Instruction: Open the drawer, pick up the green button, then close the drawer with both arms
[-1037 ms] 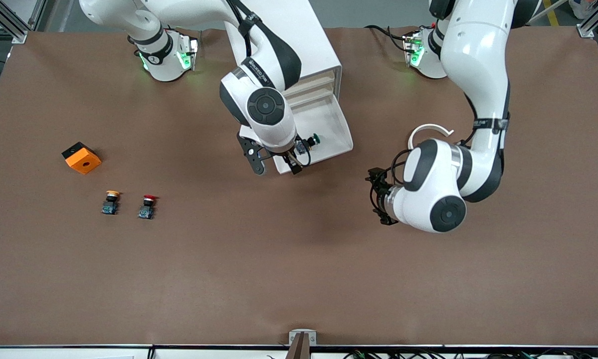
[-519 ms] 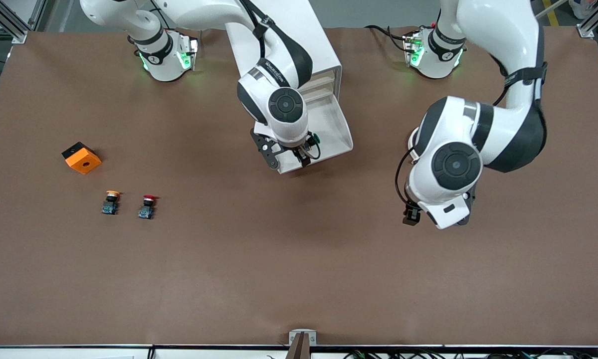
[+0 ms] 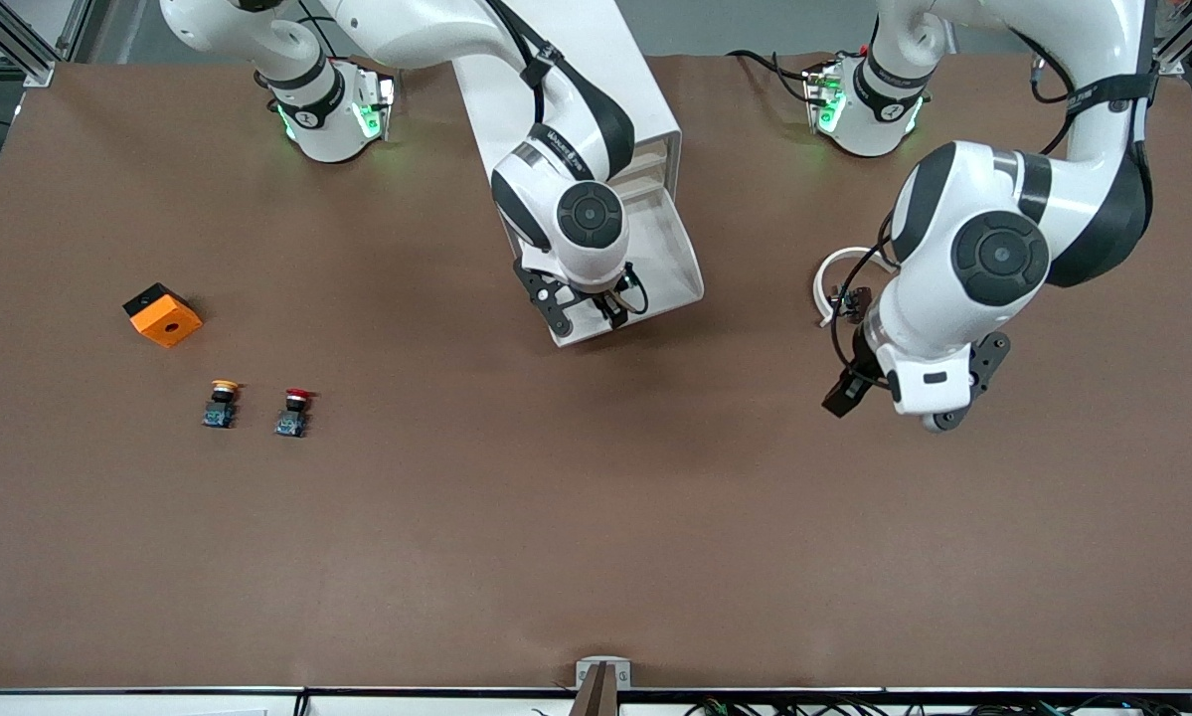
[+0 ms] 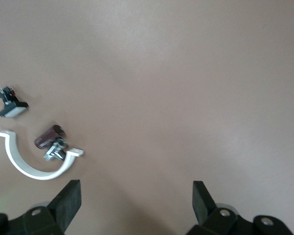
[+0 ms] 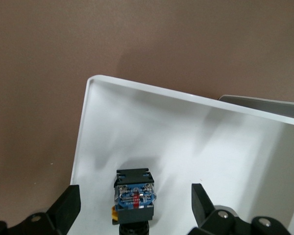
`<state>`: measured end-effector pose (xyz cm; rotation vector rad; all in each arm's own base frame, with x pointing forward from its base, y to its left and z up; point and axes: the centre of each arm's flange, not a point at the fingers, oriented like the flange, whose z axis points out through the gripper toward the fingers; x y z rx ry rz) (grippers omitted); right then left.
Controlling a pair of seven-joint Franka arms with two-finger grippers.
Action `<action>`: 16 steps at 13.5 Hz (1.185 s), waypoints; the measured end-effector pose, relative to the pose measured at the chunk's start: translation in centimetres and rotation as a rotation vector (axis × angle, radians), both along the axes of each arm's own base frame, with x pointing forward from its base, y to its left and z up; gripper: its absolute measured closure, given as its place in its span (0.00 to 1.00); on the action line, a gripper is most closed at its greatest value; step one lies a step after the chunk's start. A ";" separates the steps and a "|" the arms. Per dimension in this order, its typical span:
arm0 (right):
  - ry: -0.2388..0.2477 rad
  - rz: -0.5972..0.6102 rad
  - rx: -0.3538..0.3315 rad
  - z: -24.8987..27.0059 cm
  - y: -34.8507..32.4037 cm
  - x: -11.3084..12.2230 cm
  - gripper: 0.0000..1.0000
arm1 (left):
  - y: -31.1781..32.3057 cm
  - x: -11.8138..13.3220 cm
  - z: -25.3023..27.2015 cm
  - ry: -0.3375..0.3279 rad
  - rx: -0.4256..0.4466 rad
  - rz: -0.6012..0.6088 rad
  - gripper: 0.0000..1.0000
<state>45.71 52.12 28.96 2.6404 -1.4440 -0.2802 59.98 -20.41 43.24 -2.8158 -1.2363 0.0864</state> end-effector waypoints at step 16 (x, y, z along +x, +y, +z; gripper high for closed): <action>-0.005 0.011 -0.002 -2.3 0.8 -0.5 0.58 | 5.8 -2.2 -2.4 0.082 -0.074 -0.597 0.00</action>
